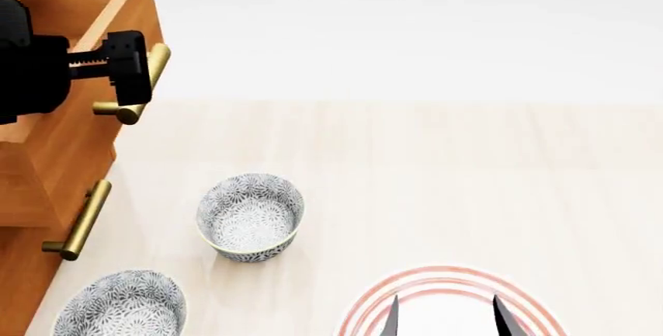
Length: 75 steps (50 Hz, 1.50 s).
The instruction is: Open the top drawer of the cabinet.
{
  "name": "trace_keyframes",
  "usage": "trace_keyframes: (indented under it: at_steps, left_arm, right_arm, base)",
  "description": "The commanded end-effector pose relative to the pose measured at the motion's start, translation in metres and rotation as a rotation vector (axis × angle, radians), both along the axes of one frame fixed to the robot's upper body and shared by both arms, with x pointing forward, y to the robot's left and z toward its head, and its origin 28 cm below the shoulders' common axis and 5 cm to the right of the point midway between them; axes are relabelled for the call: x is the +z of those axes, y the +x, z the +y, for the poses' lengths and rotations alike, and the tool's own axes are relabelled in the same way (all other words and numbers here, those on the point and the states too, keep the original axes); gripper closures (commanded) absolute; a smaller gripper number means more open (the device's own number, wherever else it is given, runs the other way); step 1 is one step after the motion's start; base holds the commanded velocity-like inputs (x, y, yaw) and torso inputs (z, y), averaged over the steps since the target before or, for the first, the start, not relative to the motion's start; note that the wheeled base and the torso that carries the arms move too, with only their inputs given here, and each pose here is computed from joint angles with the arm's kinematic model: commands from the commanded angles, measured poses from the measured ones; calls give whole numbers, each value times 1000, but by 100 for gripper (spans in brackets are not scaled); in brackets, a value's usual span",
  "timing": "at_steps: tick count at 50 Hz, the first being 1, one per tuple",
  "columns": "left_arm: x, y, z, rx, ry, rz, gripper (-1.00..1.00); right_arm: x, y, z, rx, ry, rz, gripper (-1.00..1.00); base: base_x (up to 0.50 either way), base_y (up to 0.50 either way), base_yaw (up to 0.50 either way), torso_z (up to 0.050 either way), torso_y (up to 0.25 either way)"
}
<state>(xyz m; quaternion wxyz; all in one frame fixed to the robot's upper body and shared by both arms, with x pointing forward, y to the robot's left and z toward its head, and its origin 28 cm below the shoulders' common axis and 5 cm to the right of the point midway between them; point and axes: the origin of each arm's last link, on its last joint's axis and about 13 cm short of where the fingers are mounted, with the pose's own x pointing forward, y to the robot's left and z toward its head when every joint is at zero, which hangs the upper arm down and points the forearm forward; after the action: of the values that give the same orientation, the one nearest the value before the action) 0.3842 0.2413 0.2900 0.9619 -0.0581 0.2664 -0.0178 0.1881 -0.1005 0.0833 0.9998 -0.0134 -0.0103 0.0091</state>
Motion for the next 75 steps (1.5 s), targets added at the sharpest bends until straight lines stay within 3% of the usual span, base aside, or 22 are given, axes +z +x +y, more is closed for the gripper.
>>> trace_keyframes:
  at_steps: [1,37,50,69,75]
  left_arm:
    - [-16,0,-22,-66,-28,46,-100]
    - [-24,3,-105,-280,-123,81,-100]
    - [-28,-7,-134,-366,-136,94,-100]
    - [-26,-15,-140,-395,-148,90,-100]
    - [-22,-17,-143,-422,-244,114,-100]
  right_arm:
    - [1,-1,-1,-3,1,-1,-100]
    - [-10,-1,-9,1,-4,29,-100]
    - [-11,-2,-8,3,-6,35,-100]
    - [-12,-5,-7,3,-4,37,-100]
    - [-12,-4,-6,9,-10,35,-100]
  base:
    - [0,0,0,0,0]
    - [1,0,0,0,0]
    - [2,0,-1,0,0]
    - [0,0,0,0,0]
    - [0,0,0,0,0]
